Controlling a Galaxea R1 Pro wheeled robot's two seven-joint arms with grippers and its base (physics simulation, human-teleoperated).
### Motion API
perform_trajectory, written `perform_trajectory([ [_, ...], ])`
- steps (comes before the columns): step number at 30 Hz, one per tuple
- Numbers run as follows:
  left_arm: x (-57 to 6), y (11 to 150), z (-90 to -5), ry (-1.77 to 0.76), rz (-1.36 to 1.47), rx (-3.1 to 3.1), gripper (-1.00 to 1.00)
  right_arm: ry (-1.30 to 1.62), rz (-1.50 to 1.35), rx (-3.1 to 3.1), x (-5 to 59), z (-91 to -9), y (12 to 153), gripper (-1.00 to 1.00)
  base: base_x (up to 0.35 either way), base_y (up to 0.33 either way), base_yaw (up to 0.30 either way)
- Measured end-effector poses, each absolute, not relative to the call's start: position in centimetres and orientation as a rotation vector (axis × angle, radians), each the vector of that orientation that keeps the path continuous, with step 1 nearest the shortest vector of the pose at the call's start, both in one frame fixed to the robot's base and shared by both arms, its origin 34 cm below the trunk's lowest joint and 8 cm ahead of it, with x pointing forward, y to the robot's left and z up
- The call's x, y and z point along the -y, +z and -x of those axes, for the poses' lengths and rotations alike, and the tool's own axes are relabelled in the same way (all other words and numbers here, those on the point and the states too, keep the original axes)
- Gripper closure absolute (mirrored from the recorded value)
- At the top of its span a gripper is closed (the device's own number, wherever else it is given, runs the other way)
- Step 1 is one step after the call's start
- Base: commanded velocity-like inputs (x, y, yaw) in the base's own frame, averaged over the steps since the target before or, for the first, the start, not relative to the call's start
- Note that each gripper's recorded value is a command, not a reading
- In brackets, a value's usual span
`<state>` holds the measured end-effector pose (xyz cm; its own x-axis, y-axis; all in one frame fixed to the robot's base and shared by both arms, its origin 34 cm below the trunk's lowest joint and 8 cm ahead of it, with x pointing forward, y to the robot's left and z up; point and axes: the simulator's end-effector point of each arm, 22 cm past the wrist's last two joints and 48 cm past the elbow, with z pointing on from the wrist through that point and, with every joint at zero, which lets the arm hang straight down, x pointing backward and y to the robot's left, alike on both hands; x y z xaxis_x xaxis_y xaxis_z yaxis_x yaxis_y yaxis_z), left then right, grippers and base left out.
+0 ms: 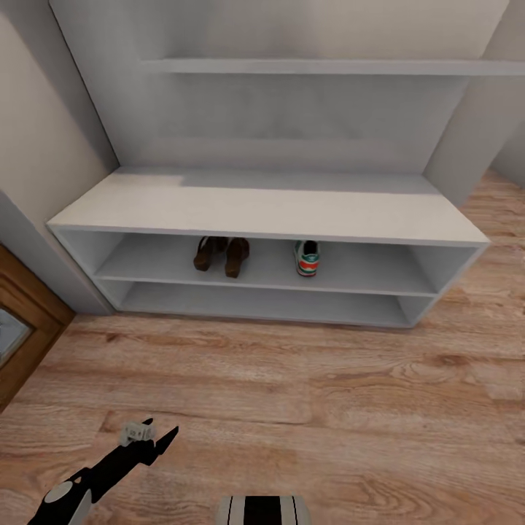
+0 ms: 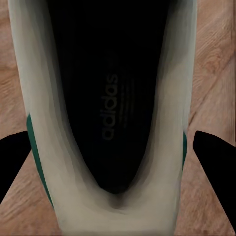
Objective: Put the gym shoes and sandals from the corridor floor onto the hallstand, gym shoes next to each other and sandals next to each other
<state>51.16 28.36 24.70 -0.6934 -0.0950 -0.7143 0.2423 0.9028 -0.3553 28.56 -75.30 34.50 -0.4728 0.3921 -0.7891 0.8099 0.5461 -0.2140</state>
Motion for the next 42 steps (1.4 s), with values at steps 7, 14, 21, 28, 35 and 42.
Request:
perform_trajectory([
  [7,-28.48,24.72,-51.19,-0.549,-0.103,-2.273,-1.00,-0.766,-0.965,-2.084,75.30,-28.54,34.49,1.00,-0.281,-0.173,0.000],
  [14,-28.59,24.78,-51.28,-0.546,-0.098,-2.272,-1.00,-0.764,-0.968,-2.085,75.16,-28.52,34.37,1.00,-0.209,-0.190,0.000],
  [21,-28.65,24.92,-51.42,-0.546,-0.091,-2.267,-1.00,-0.758,-0.973,-2.083,74.84,-28.50,34.15,1.00,-0.038,-0.035,0.000],
  [28,-28.48,24.90,-51.44,-0.544,-0.098,-2.268,-1.00,-0.756,-0.975,-2.084,74.71,-28.50,34.05,1.00,-0.002,-0.114,0.000],
  [35,-28.83,25.05,-51.56,-0.543,-0.091,-2.265,-1.00,-0.755,-0.976,-2.085,74.66,-28.45,33.99,1.00,0.000,-0.020,-0.001],
  [42,-28.85,25.14,-51.62,-0.543,-0.089,-2.265,-1.00,-0.753,-0.977,-2.083,74.62,-28.50,34.01,1.00,0.000,-0.001,-0.131],
])
